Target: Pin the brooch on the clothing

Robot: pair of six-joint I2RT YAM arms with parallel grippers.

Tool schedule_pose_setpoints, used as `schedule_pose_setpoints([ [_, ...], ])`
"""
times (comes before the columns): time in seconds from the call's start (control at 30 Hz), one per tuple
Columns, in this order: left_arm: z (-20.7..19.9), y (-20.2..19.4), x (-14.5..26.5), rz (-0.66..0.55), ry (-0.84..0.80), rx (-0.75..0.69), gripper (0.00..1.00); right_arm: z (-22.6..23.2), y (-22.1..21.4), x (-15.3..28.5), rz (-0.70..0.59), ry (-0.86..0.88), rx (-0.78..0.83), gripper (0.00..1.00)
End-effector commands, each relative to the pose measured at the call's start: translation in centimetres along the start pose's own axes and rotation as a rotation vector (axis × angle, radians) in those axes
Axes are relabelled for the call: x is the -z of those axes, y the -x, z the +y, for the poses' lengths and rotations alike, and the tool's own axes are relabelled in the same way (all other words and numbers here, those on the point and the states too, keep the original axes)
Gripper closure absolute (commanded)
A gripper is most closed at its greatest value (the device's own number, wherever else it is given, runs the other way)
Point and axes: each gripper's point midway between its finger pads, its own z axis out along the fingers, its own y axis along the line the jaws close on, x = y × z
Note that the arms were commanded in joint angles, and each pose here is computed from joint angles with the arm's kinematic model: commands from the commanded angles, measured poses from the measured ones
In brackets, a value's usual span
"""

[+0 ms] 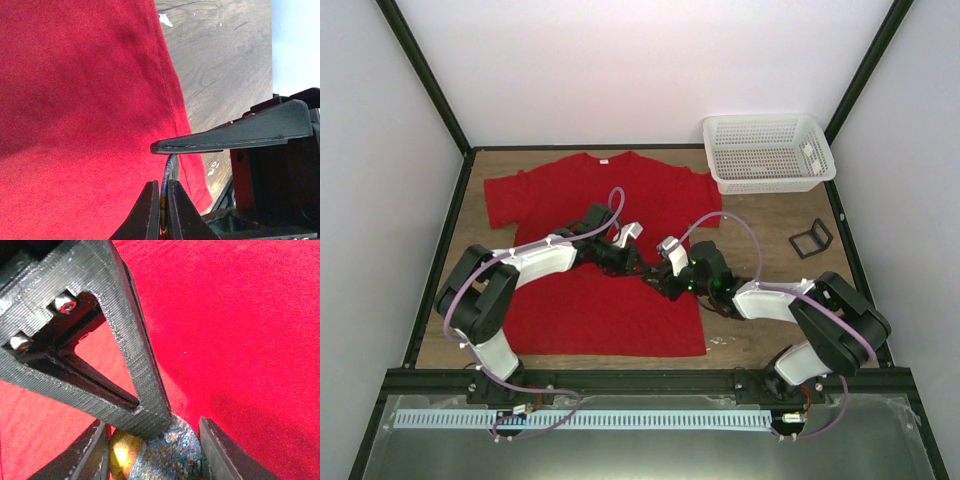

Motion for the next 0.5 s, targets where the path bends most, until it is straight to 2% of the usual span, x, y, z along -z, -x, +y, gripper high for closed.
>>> schedule_pose_setpoints([
  [0.0,-1.1,0.0,0.0,-0.001,-0.042,-0.022,1.0,0.6,1.5,0.2,-0.052,0.011,0.039,0.62],
  [0.13,-1.2,0.0,0.8,-0.037,-0.048,-0.007,1.0,0.5,1.5,0.4,-0.053,-0.001,0.043,0.6],
  [0.27,-1.1,-0.2,2.4,-0.098,-0.075,0.032,1.0,0.8,2.1,1.5,-0.074,-0.009,0.064,0.34],
  [0.33,-0.8,-0.4,3.4,-0.126,-0.085,0.072,1.0,0.8,2.7,2.2,-0.083,-0.028,0.078,0.1],
  [0.37,-1.0,-0.4,4.2,-0.147,-0.094,0.082,1.0,0.9,3.2,2.7,-0.092,-0.04,0.088,0.01],
  [0.47,-0.3,-0.8,5.8,-0.201,-0.095,0.163,1.0,2.0,4.4,4.0,-0.135,-0.012,0.125,0.0],
])
